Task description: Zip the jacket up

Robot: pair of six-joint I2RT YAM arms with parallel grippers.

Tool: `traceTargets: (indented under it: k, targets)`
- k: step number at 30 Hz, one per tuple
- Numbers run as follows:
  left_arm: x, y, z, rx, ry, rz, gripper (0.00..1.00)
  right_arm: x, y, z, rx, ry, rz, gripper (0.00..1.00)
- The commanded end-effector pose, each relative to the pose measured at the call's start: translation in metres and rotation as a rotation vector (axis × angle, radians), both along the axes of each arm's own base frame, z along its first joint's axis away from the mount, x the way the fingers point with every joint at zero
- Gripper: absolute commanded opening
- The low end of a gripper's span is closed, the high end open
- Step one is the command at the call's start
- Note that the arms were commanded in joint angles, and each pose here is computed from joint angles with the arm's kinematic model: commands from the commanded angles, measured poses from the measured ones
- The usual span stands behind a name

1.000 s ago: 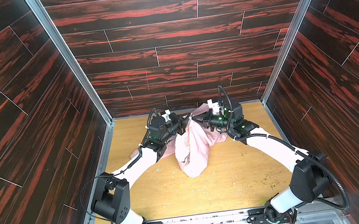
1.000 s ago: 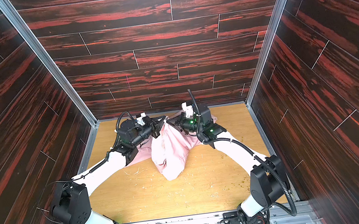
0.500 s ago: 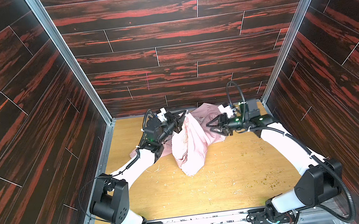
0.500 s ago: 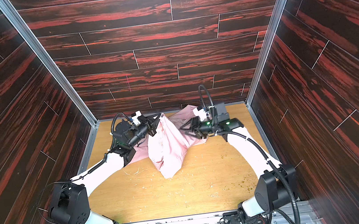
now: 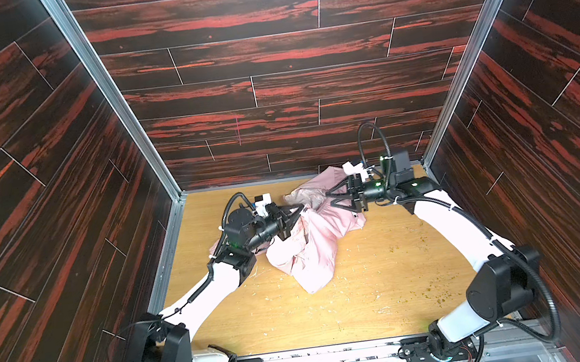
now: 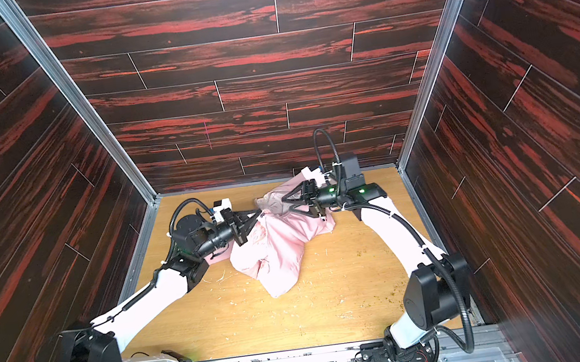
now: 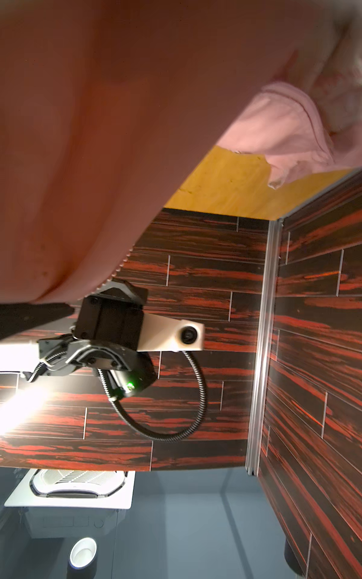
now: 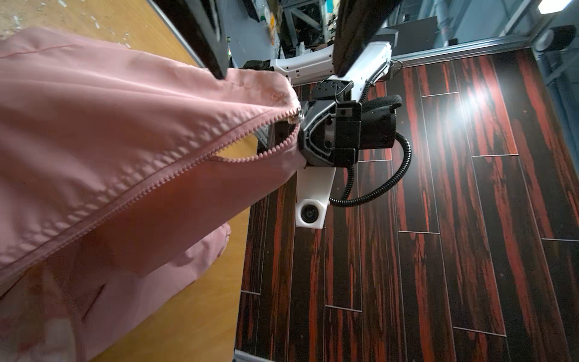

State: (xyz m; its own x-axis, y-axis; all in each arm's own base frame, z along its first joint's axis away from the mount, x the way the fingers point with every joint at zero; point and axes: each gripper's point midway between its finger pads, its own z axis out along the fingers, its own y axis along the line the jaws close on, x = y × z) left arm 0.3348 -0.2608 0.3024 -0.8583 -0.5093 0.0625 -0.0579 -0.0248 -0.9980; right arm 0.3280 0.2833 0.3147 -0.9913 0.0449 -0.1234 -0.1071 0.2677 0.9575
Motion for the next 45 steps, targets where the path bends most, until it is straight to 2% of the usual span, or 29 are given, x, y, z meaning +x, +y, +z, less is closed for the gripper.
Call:
traceTargets:
  k: [1, 7, 11, 14, 24, 38, 45]
  targets:
    - [-0.016, 0.006, -0.017, 0.035, 0.039, -0.011, 0.00, -0.005, 0.019, -0.018, 0.010, 0.065, 0.052, 0.56]
    - [-0.030, 0.016, -0.067, 0.096, 0.188, 0.009, 0.00, -0.011, 0.027, -0.064, -0.084, 0.150, 0.064, 0.56]
    - [-0.038, 0.025, -0.088, 0.124, 0.229, 0.044, 0.00, -0.016, 0.024, -0.086, -0.135, 0.187, 0.073, 0.56]
    - [-0.045, 0.032, -0.106, 0.163, 0.256, 0.063, 0.05, -0.018, 0.024, -0.094, -0.137, 0.206, 0.085, 0.56]
    - [-0.062, 0.041, -0.147, 0.214, 0.322, 0.107, 0.16, -0.019, 0.027, -0.103, -0.128, 0.238, 0.112, 0.56]
    - [-0.077, 0.038, -0.172, 0.241, 0.396, 0.112, 0.44, -0.017, 0.028, -0.103, -0.122, 0.243, 0.117, 0.55]
    - [-0.084, 0.024, -0.188, 0.284, 0.382, 0.077, 0.49, -0.017, 0.029, -0.102, -0.120, 0.246, 0.120, 0.55]
